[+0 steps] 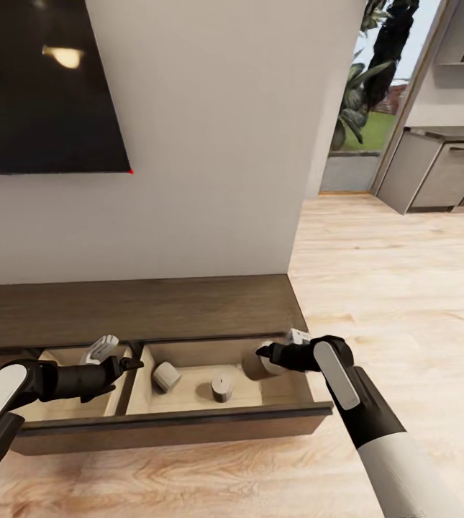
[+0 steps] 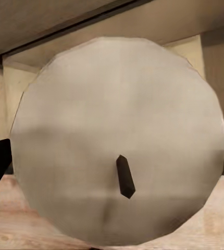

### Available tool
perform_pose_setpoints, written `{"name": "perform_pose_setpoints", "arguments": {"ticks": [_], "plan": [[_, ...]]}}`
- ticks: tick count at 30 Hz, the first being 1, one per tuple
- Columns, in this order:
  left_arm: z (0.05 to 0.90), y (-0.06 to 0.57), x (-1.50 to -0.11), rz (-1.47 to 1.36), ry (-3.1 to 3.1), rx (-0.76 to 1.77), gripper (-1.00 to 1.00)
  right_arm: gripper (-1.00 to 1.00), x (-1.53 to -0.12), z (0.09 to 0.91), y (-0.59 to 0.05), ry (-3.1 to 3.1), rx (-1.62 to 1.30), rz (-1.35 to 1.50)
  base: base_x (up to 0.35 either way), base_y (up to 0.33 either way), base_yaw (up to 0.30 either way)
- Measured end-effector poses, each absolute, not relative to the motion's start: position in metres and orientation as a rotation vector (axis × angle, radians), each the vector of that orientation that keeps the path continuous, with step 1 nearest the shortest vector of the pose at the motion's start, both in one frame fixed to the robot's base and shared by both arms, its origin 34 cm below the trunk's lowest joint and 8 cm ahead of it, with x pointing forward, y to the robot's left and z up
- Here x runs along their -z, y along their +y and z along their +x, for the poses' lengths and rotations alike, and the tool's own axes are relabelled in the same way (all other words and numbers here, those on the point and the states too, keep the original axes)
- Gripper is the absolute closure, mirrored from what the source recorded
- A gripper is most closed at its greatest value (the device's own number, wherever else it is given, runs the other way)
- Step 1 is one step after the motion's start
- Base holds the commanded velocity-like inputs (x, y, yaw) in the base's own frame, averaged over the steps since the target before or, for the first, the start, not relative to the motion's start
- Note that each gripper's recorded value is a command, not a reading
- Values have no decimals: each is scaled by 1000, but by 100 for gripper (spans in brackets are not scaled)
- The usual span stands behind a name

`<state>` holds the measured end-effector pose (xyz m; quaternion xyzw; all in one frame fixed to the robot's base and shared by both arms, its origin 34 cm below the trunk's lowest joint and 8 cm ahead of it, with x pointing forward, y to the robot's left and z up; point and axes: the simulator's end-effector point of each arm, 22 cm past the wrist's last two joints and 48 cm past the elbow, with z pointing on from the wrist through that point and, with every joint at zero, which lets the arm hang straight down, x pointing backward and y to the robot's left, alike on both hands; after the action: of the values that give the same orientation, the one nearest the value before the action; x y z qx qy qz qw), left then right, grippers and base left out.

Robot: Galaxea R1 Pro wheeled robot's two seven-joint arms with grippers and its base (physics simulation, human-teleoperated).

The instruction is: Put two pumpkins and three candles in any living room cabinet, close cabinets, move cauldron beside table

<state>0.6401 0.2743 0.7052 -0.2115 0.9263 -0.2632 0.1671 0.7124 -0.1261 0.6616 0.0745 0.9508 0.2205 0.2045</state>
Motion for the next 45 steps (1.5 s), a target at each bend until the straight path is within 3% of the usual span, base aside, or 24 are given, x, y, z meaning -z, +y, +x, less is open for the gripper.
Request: {"name": "perform_pose_setpoints", "arguments": {"ticks": [17, 30, 45], "plan": [[640, 274, -704, -600, 2639, 744, -100, 100, -619, 703, -166, 2719, -340, 279, 179, 7, 0], [639, 273, -703, -599, 2641, 745, -100, 100, -590, 685, -172, 2791, -239, 239, 22, 45, 0], [639, 272, -703, -600, 2642, 747, -100, 100, -575, 669, -112, 2806, -192, 148, 7, 2, 0]]}}
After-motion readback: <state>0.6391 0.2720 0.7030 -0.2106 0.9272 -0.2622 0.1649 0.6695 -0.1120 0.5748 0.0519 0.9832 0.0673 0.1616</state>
